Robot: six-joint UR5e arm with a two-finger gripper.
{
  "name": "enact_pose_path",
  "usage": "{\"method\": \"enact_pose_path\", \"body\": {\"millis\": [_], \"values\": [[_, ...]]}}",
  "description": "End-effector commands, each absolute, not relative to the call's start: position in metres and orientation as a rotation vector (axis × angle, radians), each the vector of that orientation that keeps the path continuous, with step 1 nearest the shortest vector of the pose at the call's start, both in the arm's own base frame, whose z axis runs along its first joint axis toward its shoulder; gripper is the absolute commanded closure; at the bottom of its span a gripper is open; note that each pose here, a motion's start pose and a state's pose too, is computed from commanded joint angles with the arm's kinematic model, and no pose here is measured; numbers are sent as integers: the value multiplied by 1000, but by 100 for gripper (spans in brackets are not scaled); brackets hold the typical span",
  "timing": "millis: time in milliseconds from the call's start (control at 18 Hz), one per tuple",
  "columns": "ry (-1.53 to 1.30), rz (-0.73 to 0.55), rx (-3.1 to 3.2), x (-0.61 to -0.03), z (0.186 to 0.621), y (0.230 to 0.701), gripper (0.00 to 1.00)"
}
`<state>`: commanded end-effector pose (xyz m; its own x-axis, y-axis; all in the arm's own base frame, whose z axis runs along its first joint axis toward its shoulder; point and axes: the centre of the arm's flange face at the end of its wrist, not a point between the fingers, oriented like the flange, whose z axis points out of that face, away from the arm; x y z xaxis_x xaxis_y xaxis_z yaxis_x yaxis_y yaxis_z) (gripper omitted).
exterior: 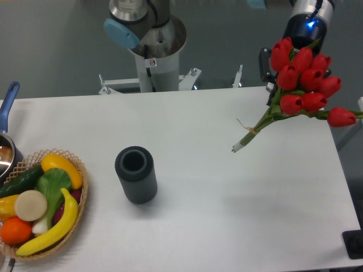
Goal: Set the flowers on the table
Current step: 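Carry the red tulip bouquet in the gripper toward the table center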
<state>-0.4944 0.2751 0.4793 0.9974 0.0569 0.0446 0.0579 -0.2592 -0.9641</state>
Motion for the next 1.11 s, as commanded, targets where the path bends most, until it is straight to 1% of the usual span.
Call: {"method": "enact_pose_path", "body": {"millis": [111, 333, 500, 667, 778, 889, 1111], "values": [[-107, 49, -1919, -497, 478, 276, 60], [-123, 93, -1976, -492, 483, 274, 60], [-158, 198, -2104, -482, 488, 269, 60], [-161, 229, -2173, -474, 483, 275, 60], [-188, 279, -2242, -472, 480, 270, 60], [-182, 320, -2333, -463, 475, 284, 60], [-187, 445, -2557, -448, 461, 305, 60]]}}
